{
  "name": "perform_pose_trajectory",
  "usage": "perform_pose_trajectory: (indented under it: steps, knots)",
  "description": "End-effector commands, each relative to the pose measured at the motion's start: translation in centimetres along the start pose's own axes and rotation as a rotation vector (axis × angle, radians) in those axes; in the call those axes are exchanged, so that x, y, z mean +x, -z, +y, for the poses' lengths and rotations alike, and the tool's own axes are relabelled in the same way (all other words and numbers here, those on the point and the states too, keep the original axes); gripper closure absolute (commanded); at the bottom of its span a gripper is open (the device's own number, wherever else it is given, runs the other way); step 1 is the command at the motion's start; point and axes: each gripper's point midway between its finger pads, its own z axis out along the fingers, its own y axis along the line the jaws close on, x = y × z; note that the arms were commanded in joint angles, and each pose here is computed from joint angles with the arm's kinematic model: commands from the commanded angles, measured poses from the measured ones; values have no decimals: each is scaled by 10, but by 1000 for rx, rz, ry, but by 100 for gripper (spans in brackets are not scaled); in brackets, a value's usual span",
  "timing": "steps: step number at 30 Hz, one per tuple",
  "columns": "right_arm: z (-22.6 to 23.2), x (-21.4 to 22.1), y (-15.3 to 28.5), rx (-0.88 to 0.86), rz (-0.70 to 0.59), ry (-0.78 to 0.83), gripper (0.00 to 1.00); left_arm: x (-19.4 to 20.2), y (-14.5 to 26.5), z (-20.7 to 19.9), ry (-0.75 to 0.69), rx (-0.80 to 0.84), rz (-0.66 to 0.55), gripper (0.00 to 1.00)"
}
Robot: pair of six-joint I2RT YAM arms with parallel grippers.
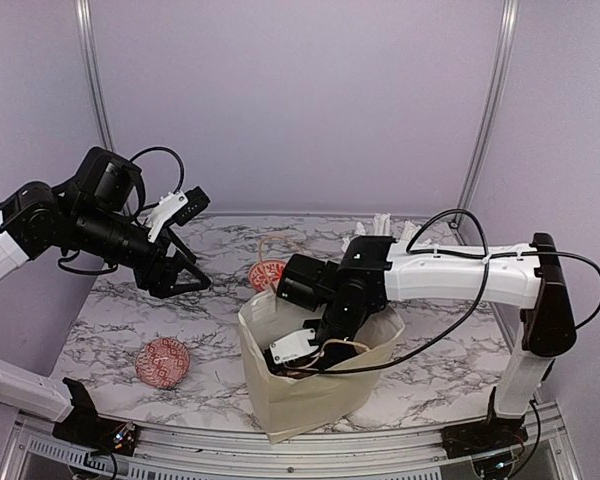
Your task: Pack the takeout coffee
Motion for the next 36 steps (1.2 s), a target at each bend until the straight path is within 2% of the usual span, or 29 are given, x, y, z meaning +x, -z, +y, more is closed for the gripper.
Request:
perform_pose_trajectory:
  steps: [1, 5, 10, 13, 19, 25, 29, 33, 36]
  knots:
    - [2, 13, -16, -5, 70, -4, 70, 1, -4, 0, -11, 16, -13, 27]
    - [1, 14, -17, 5, 76, 2, 64, 3, -8, 0, -8, 30, -6, 27]
    - [5, -8, 17, 30, -45, 52, 43, -1, -9, -2, -1, 50, -12, 27]
    - [9, -16, 33, 32, -90, 63, 38, -8, -9, -5, 15, 70, -21, 27]
    - [11, -22, 52, 47, -144, 75, 37, -37, -7, -9, 35, 98, -99, 27]
    - [5, -37, 101, 89, -276, 79, 36, -64, -20, -21, 69, 150, -173, 26]
    - [-3, -40, 121, 128, -321, 72, 36, -70, -33, -32, 67, 194, -174, 26]
    - [-6, -38, 115, 105, -312, 57, 36, -70, -46, -40, 48, 217, -157, 26]
    - [-3, -37, 104, 59, -293, 44, 41, -71, -47, -41, 39, 218, -157, 26]
